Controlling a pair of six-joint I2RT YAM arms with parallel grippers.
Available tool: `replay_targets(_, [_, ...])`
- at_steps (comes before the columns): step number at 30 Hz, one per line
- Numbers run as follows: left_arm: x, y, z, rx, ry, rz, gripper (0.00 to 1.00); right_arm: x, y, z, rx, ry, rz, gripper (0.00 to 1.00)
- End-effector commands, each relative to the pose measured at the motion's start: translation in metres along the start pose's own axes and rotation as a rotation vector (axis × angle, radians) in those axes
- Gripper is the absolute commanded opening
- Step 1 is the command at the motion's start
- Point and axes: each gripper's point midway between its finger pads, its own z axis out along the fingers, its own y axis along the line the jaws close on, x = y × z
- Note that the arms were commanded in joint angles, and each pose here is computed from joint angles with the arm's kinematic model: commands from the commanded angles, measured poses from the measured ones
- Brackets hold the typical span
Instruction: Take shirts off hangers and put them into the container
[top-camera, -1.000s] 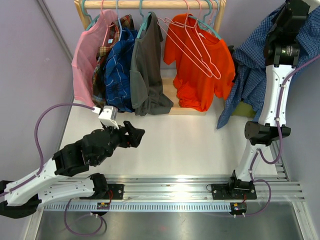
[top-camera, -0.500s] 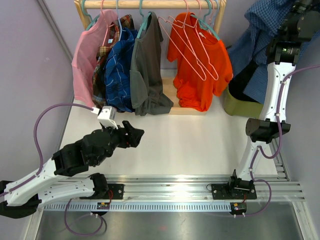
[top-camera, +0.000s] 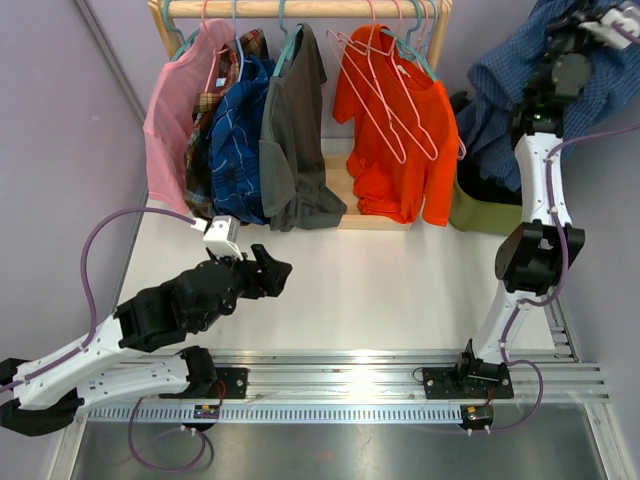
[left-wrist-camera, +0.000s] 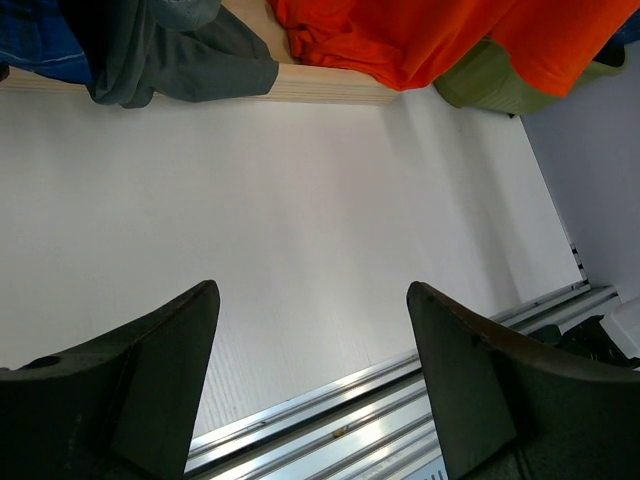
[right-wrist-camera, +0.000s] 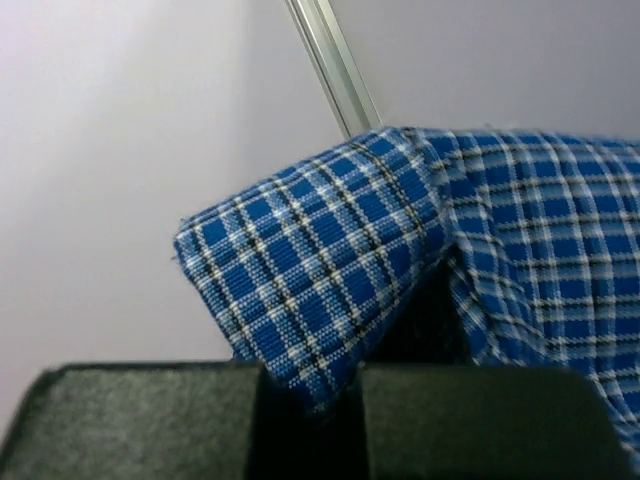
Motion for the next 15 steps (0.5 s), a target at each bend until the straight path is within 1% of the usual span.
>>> replay_targets(1, [0.000,-0.003,0.002,0.011,-0.011,-0.049,0.79,0.050,-0.050,-0.022,0.153,0.036,-0.120,0.00])
replay_targets(2, [0.001,-0.003,0.003,0.010,-0.010,-0.053,0.79,0.079,-0.064,-0.030,0.191,0.099,-0.164,0.00])
replay_targets(3, [0.002,-0.003,0.003,0.014,-0.010,-0.060,0.79,0.094,-0.074,-0.035,0.229,0.138,-0.196,0.00])
replay_targets(4, [0.003,-0.003,0.004,0.012,-0.008,-0.061,0.79,0.130,-0.086,-0.043,0.244,0.214,-0.239,0.00])
replay_targets(5, [0.004,-0.003,0.004,0.010,-0.006,-0.059,0.79,0.149,-0.092,-0.047,0.259,0.314,-0.293,0.00])
replay_targets(7, [0.005,-0.003,0.006,0.007,-0.002,-0.053,0.79,0.179,-0.105,-0.060,0.302,0.413,-0.308,0.00])
replay_targets(8, [0.004,-0.004,0.006,0.008,-0.004,-0.055,0.79,0.203,-0.114,-0.075,0.317,0.517,-0.343,0.00])
replay_targets(9, [0.006,-0.004,0.008,0.004,0.001,-0.053,0.79,0.217,-0.113,-0.082,0.309,0.571,-0.318,0.00])
replay_targets(10, [0.007,-0.004,0.009,0.005,0.002,-0.051,0.79,0.238,-0.119,-0.095,0.312,0.638,-0.325,0.00])
replay_targets(11, [0.008,-0.005,0.010,0.005,0.006,-0.049,0.79,0.249,-0.126,-0.111,0.336,0.737,-0.352,0.00])
replay_targets(12, [0.009,-0.007,0.012,0.011,0.007,-0.047,0.79,0.260,-0.127,-0.120,0.350,0.790,-0.335,0.00])
replay_targets(13, [0.010,-0.007,0.013,0.011,0.009,-0.046,0.79,0.294,-0.148,-0.160,0.381,0.955,-0.403,0.00])
replay_targets(14, [0.011,-0.007,0.014,0.011,0.012,-0.042,0.79,0.291,-0.141,-0.156,0.374,0.972,-0.380,0.00])
replay_targets(15, [0.011,-0.008,0.015,0.012,0.013,-0.041,0.79,0.301,-0.149,-0.170,0.396,1.025,-0.398,0.00])
